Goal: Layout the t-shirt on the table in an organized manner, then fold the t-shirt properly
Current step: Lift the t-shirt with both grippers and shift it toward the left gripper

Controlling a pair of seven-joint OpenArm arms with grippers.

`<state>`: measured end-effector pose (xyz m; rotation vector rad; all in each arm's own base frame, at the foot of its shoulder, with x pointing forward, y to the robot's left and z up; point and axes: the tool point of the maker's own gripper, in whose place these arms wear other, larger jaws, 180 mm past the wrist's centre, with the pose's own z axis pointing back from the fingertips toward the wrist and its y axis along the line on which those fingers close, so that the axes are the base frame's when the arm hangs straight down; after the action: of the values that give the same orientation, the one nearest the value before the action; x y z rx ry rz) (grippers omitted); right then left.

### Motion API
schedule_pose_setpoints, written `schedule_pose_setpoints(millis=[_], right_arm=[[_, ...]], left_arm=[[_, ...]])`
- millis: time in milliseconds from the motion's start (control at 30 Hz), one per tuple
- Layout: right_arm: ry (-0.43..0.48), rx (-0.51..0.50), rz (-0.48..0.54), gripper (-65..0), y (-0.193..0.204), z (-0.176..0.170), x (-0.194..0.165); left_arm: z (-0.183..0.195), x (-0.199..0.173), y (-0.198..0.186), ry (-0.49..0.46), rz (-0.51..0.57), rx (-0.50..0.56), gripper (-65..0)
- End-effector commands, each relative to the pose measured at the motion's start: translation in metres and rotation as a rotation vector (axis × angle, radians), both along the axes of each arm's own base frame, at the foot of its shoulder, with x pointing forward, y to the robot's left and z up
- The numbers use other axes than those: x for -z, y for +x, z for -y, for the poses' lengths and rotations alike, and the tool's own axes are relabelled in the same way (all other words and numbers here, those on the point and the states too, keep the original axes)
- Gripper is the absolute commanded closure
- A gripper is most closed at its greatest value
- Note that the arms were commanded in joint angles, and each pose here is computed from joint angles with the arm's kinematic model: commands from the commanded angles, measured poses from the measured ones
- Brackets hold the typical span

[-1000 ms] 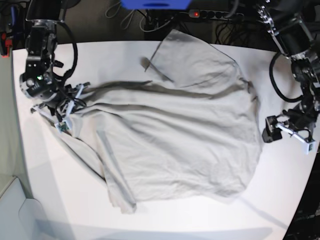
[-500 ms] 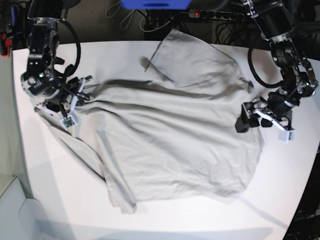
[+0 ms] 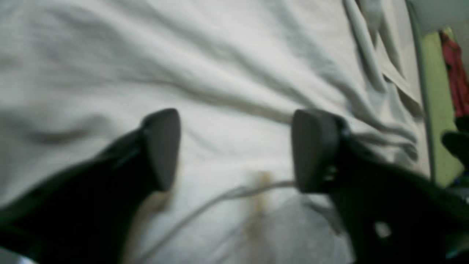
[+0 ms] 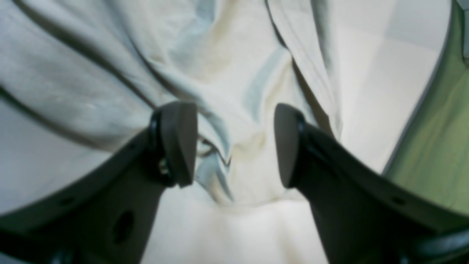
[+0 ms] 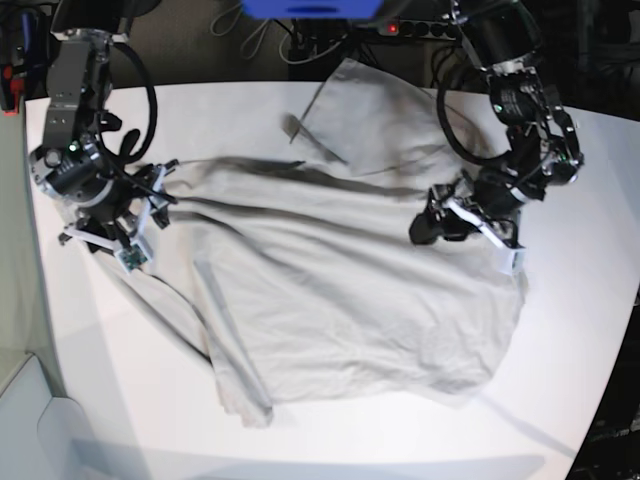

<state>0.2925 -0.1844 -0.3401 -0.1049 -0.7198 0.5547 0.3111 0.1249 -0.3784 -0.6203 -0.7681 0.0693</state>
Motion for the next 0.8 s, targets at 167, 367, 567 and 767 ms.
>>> schedule_pose_setpoints(millis=[167, 367, 567, 767], right_arm=[[-0.005, -0.018, 0.050, -34.1, 0.009, 0.001, -0.014], [-0.005, -0.018, 0.053, -34.1, 0.010, 0.001, -0.014], [-0.004, -0.022, 0.061, -34.1, 0.013, -0.001, -0.017], [-0.006, -0.020, 0.060, -34.1, 0.013, 0.000, -0.017]], left_arm=[[0.022, 0.003, -0.012, -0.012, -0.004, 0.065, 0.0], [0.003, 0.011, -0.015, 0.050, -0.033, 0.067, -0.2], [-0.037, 0.048, -0.022, 0.272, -0.155, 0.068, -0.2], [-0.105, 0.047, 0.010, 0.457, -0.149, -0.006, -0.2]])
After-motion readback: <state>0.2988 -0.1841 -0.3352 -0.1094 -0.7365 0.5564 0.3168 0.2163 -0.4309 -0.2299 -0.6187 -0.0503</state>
